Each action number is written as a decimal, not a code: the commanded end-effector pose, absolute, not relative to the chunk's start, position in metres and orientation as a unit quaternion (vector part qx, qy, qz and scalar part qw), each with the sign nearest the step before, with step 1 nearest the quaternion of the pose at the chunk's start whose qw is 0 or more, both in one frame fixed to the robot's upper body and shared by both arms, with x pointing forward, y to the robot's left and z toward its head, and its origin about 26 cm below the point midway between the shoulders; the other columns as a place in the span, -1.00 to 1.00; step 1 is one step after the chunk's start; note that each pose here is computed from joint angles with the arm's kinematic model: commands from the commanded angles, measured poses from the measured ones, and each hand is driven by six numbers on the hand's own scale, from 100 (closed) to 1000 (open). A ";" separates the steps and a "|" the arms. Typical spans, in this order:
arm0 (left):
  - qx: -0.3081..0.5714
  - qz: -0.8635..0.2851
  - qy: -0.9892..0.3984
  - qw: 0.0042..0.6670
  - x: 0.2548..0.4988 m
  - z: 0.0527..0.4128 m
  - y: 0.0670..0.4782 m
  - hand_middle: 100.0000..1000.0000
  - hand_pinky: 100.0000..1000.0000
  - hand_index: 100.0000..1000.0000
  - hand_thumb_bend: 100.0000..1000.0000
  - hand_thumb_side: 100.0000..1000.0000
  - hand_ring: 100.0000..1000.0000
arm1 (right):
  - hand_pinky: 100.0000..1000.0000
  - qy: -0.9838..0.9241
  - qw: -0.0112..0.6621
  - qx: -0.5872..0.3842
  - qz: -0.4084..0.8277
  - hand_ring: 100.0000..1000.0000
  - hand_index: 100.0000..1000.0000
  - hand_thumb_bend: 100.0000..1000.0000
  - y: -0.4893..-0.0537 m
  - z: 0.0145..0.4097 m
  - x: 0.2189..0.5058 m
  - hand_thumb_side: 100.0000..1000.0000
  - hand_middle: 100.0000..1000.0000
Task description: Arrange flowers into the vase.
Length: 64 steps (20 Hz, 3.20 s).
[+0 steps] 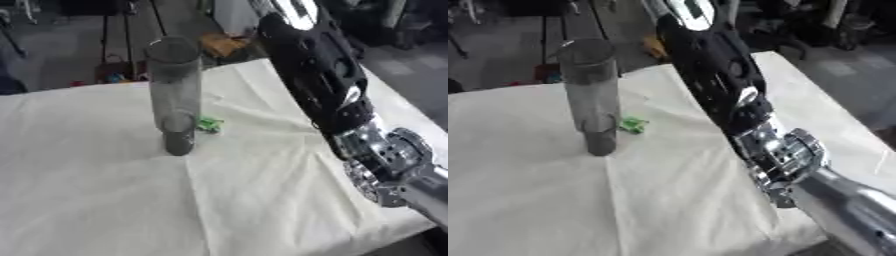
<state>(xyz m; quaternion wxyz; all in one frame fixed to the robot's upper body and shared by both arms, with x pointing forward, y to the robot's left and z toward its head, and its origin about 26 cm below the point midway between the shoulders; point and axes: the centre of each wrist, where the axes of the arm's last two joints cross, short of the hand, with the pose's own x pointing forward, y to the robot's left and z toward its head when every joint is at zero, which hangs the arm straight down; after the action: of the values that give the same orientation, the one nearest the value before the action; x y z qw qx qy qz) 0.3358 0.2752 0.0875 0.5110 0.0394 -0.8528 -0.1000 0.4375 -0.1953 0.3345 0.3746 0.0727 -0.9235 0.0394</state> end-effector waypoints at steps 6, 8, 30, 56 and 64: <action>0.036 -0.105 -0.861 0.497 0.338 0.097 0.274 0.79 0.53 0.77 0.56 1.00 1.00 | -1.00 -0.920 0.378 0.084 0.062 -1.00 -1.00 -0.61 -0.185 0.335 0.439 0.22 -1.00; 0.036 -0.105 -0.860 0.498 0.338 0.097 0.274 0.79 0.53 0.77 0.56 1.00 1.00 | -1.00 -0.920 0.377 0.091 0.063 -1.00 -1.00 -0.62 -0.182 0.336 0.438 0.22 -1.00; 0.038 -0.104 -0.859 0.500 0.338 0.096 0.276 0.79 0.53 0.77 0.56 1.00 1.00 | -1.00 -0.896 0.399 0.143 0.131 -1.00 -1.00 -0.52 -0.157 0.327 0.421 0.19 -1.00; 0.039 -0.102 -0.859 0.501 0.337 0.095 0.276 0.79 0.53 0.77 0.55 1.00 1.00 | -1.00 -0.882 0.436 0.098 0.148 -1.00 -0.97 -0.14 -0.164 0.265 0.450 0.17 -1.00; 0.040 -0.100 -0.859 0.501 0.337 0.095 0.277 0.79 0.53 0.77 0.55 1.00 1.00 | -0.23 -0.879 0.439 0.089 0.167 -0.39 -0.66 0.00 -0.170 0.255 0.456 0.22 -0.62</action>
<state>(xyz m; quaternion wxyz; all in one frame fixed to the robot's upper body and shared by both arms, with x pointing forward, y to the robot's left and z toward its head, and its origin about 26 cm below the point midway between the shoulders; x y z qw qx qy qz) 0.3357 0.2753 0.0871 0.5109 0.0388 -0.8529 -0.1005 0.4549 -0.1672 0.2450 0.4516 0.0933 -0.8722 0.1634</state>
